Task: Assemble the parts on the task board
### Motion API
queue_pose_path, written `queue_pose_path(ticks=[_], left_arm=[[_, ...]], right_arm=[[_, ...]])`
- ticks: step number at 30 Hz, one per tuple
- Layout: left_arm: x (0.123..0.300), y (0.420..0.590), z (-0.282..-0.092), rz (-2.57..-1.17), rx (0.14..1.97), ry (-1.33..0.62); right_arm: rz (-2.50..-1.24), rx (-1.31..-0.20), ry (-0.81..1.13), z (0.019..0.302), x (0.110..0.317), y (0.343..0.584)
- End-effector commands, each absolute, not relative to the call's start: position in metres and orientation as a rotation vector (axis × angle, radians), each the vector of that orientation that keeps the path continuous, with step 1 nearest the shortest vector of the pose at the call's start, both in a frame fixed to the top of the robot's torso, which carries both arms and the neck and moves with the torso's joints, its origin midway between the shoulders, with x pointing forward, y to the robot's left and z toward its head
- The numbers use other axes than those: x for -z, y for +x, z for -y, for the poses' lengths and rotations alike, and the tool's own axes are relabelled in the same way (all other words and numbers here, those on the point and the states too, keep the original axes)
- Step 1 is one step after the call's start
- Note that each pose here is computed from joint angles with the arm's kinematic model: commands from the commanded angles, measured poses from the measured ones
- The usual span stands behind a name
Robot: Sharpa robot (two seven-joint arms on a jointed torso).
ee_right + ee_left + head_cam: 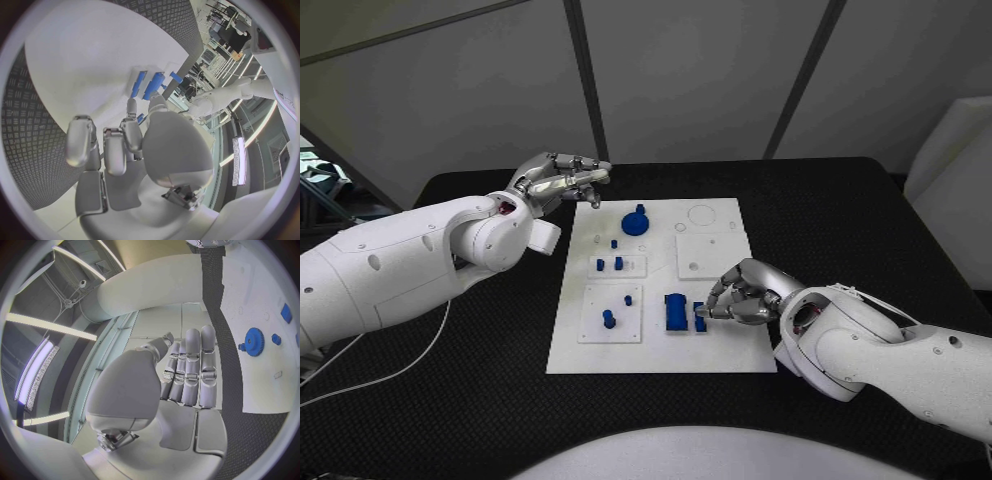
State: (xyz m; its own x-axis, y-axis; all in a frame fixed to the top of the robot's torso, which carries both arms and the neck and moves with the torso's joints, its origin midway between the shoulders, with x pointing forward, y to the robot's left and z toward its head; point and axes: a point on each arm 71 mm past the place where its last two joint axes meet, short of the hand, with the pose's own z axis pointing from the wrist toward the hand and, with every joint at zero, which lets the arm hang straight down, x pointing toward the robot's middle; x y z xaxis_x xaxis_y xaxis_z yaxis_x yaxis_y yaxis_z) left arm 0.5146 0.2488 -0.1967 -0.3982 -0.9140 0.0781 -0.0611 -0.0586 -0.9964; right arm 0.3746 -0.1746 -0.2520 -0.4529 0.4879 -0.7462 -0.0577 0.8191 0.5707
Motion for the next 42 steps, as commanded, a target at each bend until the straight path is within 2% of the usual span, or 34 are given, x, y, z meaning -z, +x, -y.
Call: queue_pose_path(ticks=[1, 5, 11, 16, 23, 32, 35, 36, 42], left_arm=[[0.196, 0.515, -0.249, -1.496, 1.559, -1.080], [0.198, 0.514, -0.252, -1.476, 1.545, -1.101], [0.203, 0.518, -0.257, -1.404, 1.511, -1.156], [0.211, 0.527, -0.264, -1.299, 1.464, -1.238], [0.222, 0.540, -0.267, -1.210, 1.406, -1.298], [0.230, 0.548, -0.259, -1.183, 1.390, -1.321], [0.230, 0.549, -0.256, -1.183, 1.393, -1.322], [0.233, 0.548, -0.255, -1.233, 1.389, -1.318], [0.234, 0.543, -0.250, -1.234, 1.378, -1.313]], right_arm=[[-1.882, -0.909, 0.343, 0.170, 0.241, 0.380], [-1.826, -1.061, 0.441, 0.180, 0.234, 0.398], [-1.693, -1.210, 0.687, 0.205, 0.229, 0.447], [-1.555, -1.257, 0.851, 0.225, 0.233, 0.491], [-1.440, -1.264, 0.946, 0.234, 0.242, 0.529], [-1.407, -1.266, 0.968, 0.231, 0.248, 0.545], [-1.407, -1.269, 0.966, 0.230, 0.248, 0.547], [-1.435, -1.206, 0.963, 0.232, 0.252, 0.546], [-1.417, -1.213, 0.975, 0.229, 0.250, 0.542]])
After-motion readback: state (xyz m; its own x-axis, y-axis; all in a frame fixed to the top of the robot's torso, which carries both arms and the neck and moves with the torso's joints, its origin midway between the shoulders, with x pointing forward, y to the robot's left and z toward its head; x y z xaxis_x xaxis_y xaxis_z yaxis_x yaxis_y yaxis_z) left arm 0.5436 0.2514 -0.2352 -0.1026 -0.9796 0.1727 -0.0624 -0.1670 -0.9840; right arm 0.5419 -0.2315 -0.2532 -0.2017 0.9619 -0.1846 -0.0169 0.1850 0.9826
